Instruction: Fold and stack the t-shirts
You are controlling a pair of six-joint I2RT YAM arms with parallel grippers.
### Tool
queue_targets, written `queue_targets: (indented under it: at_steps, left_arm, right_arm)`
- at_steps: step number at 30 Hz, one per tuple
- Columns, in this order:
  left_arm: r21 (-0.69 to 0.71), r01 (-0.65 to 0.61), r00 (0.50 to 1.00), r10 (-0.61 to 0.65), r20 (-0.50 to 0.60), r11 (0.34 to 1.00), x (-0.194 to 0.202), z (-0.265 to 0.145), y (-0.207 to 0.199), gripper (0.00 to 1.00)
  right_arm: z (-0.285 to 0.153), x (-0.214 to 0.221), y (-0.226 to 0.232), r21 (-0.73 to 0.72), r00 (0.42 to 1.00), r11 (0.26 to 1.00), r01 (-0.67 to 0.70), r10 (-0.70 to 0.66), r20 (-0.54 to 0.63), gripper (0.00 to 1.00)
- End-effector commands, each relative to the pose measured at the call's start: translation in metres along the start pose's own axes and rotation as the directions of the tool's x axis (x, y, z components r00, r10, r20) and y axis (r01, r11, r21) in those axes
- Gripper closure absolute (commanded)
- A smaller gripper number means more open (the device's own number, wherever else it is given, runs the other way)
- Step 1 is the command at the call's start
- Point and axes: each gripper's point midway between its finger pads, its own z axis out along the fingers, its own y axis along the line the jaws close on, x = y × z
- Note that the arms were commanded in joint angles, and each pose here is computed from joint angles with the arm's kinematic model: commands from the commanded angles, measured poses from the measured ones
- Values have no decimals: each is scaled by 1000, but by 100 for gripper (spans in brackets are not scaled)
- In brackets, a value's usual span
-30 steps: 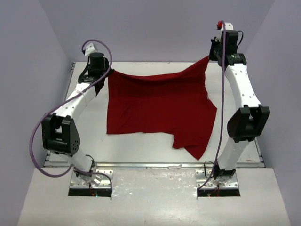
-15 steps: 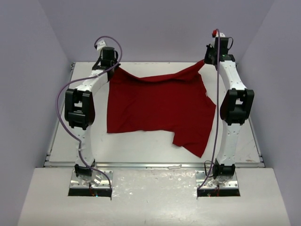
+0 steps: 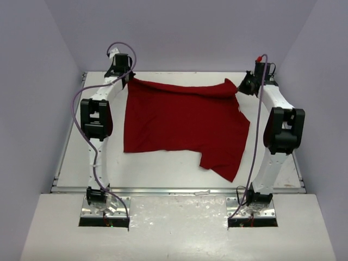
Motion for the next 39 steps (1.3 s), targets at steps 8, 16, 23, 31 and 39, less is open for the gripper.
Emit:
queue_targets:
  at_steps: [8, 16, 23, 31, 39]
  left_arm:
    - [56, 95, 990, -89, -109, 994, 30, -38, 4, 100]
    - [-39, 96, 992, -99, -82, 995, 21, -57, 25, 99]
    - [-71, 101, 993, -104, -47, 992, 5, -69, 33, 100]
    - [-128, 83, 993, -93, -74, 988, 16, -70, 49, 100]
    - [-133, 114, 988, -127, -91, 985, 31, -74, 57, 100]
  right_arm:
    - [-57, -2, 22, -35, 993, 997, -64, 68, 102, 99]
    - [-61, 6, 12, 17, 994, 998, -68, 67, 90, 99]
    - [-66, -1, 10, 55, 995, 997, -55, 51, 84, 99]
    - [-75, -2, 15, 54, 997, 997, -55, 52, 57, 99]
    - [-91, 7, 19, 36, 996, 997, -74, 72, 55, 99]
